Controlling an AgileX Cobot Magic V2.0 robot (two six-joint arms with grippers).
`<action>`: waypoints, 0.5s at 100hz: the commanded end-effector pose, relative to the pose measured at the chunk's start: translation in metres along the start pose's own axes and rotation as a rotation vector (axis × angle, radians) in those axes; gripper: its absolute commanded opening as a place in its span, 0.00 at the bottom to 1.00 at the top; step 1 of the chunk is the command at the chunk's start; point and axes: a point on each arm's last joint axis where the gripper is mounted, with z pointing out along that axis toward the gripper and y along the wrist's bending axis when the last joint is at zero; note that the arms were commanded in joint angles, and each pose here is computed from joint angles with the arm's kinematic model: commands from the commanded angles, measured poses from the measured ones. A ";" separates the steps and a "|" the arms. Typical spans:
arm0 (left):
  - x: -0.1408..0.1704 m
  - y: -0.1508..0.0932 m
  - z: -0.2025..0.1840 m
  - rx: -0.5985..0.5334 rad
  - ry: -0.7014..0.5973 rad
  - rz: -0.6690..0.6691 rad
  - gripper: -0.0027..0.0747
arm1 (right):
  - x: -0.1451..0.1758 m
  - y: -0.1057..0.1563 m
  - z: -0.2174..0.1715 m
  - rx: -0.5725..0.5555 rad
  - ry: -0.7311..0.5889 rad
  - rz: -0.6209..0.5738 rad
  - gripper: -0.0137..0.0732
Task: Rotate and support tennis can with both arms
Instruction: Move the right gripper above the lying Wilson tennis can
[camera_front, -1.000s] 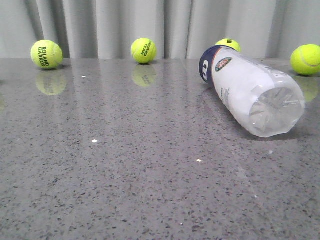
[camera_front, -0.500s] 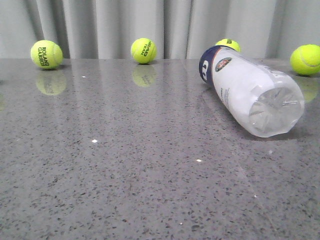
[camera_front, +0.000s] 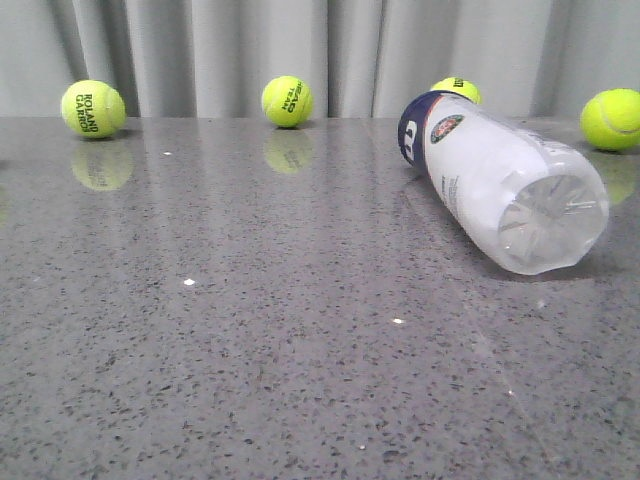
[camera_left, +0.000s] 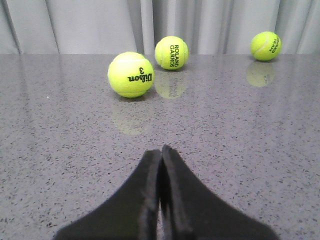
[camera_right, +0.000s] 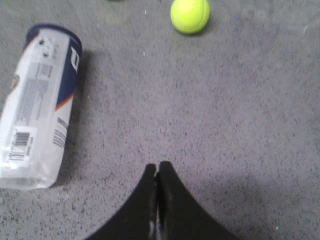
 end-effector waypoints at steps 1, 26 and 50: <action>0.007 0.001 0.000 -0.009 -0.063 -0.012 0.01 | -0.015 0.001 0.004 0.006 -0.011 -0.018 0.15; 0.007 0.001 0.000 -0.009 -0.063 -0.012 0.01 | -0.018 0.002 0.014 0.009 0.022 -0.017 0.62; 0.007 0.001 0.000 -0.009 -0.063 -0.012 0.01 | -0.018 0.002 0.014 0.009 0.025 -0.017 0.90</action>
